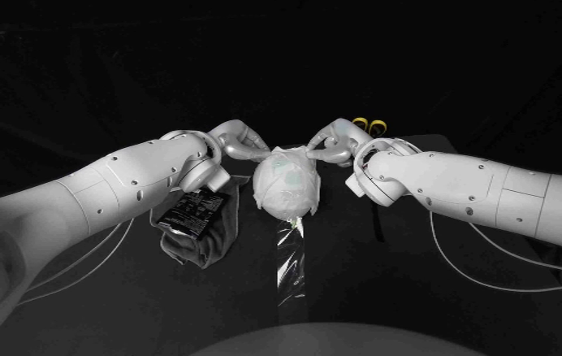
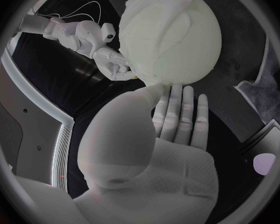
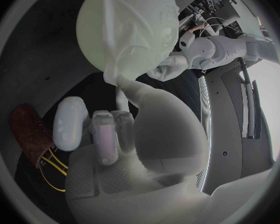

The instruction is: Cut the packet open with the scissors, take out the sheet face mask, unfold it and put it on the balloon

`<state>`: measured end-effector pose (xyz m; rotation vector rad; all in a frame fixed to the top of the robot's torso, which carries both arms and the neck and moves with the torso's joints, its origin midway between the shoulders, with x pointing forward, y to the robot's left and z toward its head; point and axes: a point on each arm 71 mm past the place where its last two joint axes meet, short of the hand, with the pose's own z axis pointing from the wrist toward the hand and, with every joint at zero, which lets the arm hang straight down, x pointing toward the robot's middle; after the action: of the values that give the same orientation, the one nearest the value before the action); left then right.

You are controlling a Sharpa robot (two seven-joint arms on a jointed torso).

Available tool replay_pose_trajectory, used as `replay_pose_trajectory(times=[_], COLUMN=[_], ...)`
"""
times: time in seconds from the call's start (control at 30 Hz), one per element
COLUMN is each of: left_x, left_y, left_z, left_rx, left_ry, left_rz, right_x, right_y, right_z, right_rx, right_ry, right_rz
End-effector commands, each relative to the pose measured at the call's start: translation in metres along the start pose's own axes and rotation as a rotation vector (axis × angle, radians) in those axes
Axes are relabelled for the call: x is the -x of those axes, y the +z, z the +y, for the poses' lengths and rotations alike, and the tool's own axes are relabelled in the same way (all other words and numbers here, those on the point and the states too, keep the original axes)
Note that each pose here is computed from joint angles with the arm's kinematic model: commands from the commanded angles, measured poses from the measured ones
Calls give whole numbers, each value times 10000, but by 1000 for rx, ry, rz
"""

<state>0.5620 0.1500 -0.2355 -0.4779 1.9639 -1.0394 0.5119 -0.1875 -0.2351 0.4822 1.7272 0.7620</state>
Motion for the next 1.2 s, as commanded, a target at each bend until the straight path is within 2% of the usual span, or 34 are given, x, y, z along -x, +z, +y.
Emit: replay_pose_trajectory(times=[0.03,0.63,0.8,1.0,1.2], left_x=[-1,117,110,73,89], left_y=[8,-21,-17,-5,-11], left_z=[-55,-55,-54,-50,-33], left_rx=[-48,-88,-80,-55,-43], left_ry=[22,-31,-16,17,13], left_rz=[-34,-158,-155,-125,-136], right_x=[2,26,37,56,55], right_y=[-2,-15,-18,-16,-13], right_z=[9,-12,-12,-17,-16], right_rx=[7,3,6,7,7], right_ry=[-7,-8,-7,-6,-5], right_rz=[-2,-9,-22,-41,-42])
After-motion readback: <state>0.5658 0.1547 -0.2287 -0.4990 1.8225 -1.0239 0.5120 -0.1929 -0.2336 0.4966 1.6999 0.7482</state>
